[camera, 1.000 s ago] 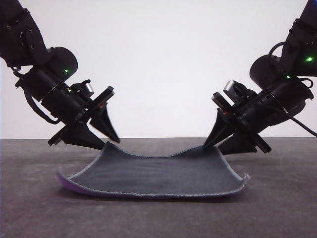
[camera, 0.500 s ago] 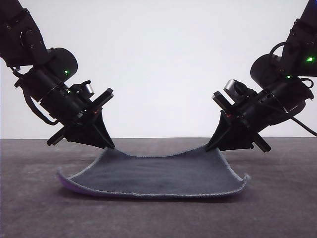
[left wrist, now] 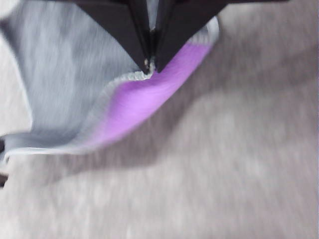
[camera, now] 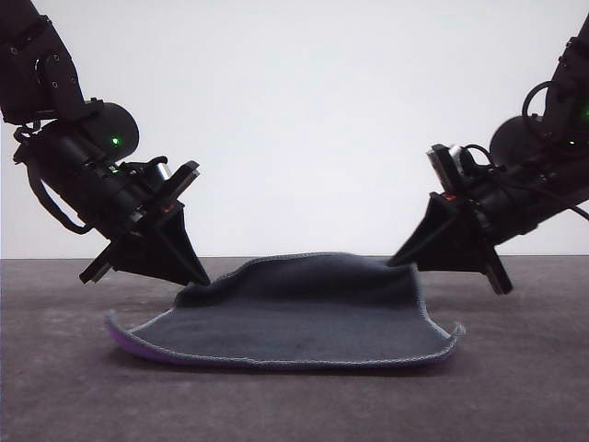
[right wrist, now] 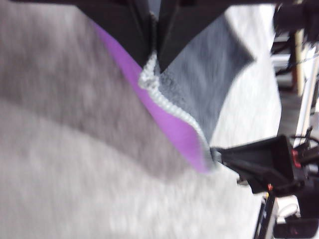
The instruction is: Fold clothes
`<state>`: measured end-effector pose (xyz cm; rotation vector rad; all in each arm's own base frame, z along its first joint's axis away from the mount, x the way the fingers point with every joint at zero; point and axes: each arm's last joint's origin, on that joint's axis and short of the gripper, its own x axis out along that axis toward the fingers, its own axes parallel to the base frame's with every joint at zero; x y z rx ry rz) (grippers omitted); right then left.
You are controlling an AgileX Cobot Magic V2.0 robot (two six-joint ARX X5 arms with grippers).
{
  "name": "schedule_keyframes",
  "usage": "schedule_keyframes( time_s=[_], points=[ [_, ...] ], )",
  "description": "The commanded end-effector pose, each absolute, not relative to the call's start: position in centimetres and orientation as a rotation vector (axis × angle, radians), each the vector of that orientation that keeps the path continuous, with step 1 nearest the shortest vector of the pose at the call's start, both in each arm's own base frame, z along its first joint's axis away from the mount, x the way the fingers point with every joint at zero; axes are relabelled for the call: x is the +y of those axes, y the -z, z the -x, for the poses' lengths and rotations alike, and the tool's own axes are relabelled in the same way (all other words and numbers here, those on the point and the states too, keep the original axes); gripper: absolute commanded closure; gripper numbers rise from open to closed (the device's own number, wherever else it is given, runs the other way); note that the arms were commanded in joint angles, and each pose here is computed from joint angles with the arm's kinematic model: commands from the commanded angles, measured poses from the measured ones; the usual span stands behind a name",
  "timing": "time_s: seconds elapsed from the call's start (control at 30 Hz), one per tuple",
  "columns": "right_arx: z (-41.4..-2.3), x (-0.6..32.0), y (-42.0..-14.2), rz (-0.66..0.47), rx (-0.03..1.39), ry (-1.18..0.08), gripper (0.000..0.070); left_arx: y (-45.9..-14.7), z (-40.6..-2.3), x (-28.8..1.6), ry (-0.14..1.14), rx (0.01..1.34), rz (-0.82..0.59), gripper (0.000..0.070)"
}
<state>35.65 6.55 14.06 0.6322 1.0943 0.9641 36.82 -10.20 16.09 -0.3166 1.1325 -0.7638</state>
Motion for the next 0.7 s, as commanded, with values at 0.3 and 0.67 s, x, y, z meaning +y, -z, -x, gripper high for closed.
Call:
schedule_keyframes(
  time_s=[0.3, 0.67],
  points=[
    [-33.5, 6.4, -15.5, -0.549, 1.129, -1.092, 0.0694, -20.8, -34.6, -10.0, 0.867, 1.104, 0.266, 0.0698],
    [-31.9, 6.6, -15.4, -0.550, 1.229, -1.130, 0.0693, -21.7, -32.2, -10.5, 0.913, 1.226, 0.229, 0.0698]
  ],
)
